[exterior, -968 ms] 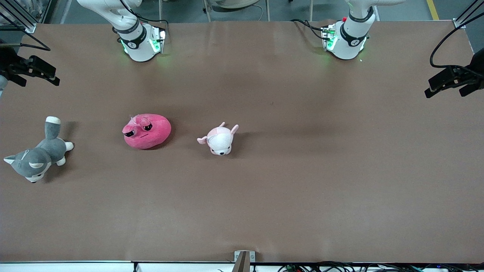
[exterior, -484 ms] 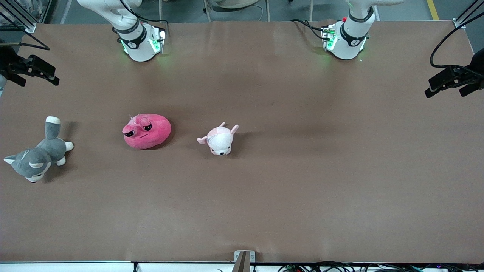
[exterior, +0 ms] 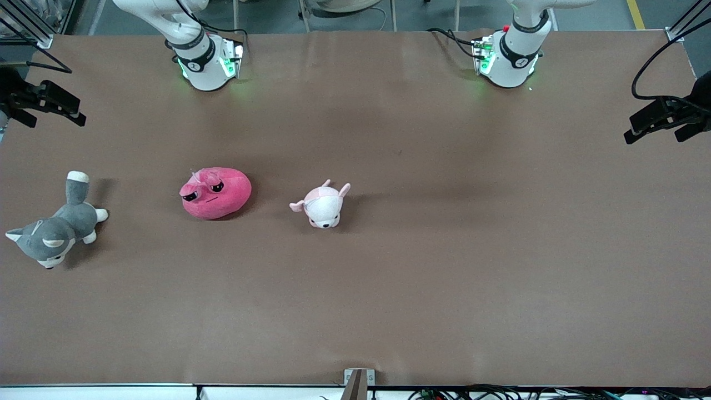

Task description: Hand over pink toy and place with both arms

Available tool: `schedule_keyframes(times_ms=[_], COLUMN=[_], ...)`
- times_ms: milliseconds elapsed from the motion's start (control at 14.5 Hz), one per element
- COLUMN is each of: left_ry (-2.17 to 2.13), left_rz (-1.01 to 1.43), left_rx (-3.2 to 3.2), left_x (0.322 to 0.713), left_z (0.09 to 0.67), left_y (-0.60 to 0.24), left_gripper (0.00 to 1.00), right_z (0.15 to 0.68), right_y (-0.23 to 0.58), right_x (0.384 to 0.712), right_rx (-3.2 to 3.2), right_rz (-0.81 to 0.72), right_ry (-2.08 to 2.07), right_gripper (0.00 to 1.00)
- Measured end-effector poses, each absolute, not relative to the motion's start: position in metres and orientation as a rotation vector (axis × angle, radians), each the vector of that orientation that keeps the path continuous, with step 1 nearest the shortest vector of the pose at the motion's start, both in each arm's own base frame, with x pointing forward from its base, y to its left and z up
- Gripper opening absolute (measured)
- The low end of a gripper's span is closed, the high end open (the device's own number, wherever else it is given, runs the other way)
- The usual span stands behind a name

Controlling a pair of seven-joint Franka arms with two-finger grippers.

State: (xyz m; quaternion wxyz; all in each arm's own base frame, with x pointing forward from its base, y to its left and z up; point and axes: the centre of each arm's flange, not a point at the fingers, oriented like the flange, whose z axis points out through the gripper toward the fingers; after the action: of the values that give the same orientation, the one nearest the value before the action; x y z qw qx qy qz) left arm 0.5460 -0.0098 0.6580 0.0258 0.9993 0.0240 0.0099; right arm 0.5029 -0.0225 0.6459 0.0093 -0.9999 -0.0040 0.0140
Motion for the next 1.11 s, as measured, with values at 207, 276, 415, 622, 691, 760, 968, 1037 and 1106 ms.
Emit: schedule_keyframes(times_ms=[207,276,415,622,691,760,968,1037,1106], left_ry=[0.074,0.066,-0.012,-0.069,-0.071,-0.071,-0.070,-0.070,-0.069], left_rz=[0.031,0.031,0.033,0.033,0.033,0.033,0.033,0.033,0.033], left_rx=[3.089,3.092,3.115,3.126,3.126,3.126,3.126,3.126,3.126], left_x=[0.546,0.546,0.546,0.545,0.545,0.545,0.545,0.545,0.545], left_z=[0.658,0.658,0.658,0.658,0.658,0.658,0.658,0.658,0.658], left_y=[-0.010,-0.010,-0.016,-0.028,-0.028,-0.027,-0.027,-0.026,-0.026], left_gripper=[1.00,1.00,1.00,1.00,1.00,1.00,1.00,1.00,1.00], right_z=[0.647,0.647,0.647,0.647,0.646,0.646,0.646,0.646,0.646], right_y=[-0.022,-0.021,-0.020,-0.020,-0.020,-0.021,-0.021,-0.021,-0.021], right_x=[0.503,0.504,0.504,0.503,0.503,0.503,0.503,0.503,0.503], right_rx=[-3.120,-3.114,-3.105,-3.102,-3.101,-3.101,-3.101,-3.101,-3.101], right_rz=[0.034,0.034,0.033,0.037,0.039,0.041,0.044,0.045,0.046], right_ry=[-0.015,-0.015,-0.015,-0.013,-0.012,-0.012,-0.011,-0.011,-0.011], right_gripper=[1.00,1.00,1.00,1.00,1.00,1.00,1.00,1.00,1.00])
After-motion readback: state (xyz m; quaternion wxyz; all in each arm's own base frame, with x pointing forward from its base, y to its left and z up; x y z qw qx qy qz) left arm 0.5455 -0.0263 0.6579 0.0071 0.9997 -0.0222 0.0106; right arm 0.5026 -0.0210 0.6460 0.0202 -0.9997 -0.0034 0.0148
